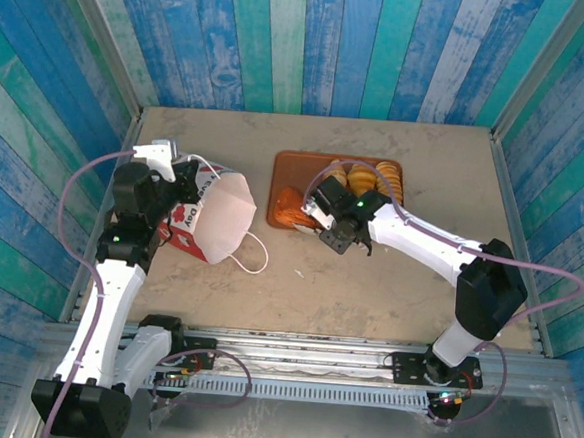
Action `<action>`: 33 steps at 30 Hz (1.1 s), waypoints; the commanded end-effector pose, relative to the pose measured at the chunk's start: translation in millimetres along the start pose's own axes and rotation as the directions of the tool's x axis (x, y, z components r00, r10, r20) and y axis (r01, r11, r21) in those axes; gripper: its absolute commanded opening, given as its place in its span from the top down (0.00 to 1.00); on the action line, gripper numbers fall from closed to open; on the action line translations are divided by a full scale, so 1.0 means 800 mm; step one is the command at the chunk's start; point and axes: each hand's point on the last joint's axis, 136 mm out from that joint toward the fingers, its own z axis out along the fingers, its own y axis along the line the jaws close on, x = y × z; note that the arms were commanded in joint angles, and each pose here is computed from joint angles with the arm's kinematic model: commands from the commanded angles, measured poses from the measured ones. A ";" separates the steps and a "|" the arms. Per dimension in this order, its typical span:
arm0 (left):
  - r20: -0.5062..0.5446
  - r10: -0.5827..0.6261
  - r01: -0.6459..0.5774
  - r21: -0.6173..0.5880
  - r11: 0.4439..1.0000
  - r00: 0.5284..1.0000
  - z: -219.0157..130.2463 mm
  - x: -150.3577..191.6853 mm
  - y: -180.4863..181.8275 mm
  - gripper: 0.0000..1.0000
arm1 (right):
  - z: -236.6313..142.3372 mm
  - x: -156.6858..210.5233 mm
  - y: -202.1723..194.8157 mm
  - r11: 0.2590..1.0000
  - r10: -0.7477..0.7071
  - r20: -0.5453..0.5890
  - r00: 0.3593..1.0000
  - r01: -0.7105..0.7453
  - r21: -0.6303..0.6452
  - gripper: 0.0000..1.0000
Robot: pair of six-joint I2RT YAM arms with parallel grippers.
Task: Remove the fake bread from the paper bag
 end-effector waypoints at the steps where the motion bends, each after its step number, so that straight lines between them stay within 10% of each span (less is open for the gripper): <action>1: 0.049 0.020 -0.019 -0.003 1.000 0.999 -0.011 -0.015 -0.003 0.99 | -0.022 -0.012 -0.016 0.999 -0.016 0.032 0.999 0.015 0.039 0.48; 22: 0.055 0.020 -0.020 -0.003 1.000 0.998 -0.015 -0.012 -0.003 0.99 | 0.006 -0.073 0.005 0.962 0.257 0.012 0.966 -0.255 -0.095 0.47; 33: 0.051 0.015 -0.016 0.010 1.000 0.999 -0.011 -0.012 -0.005 1.00 | 0.011 -0.058 0.029 0.973 0.138 -0.017 0.990 -0.139 -0.184 0.53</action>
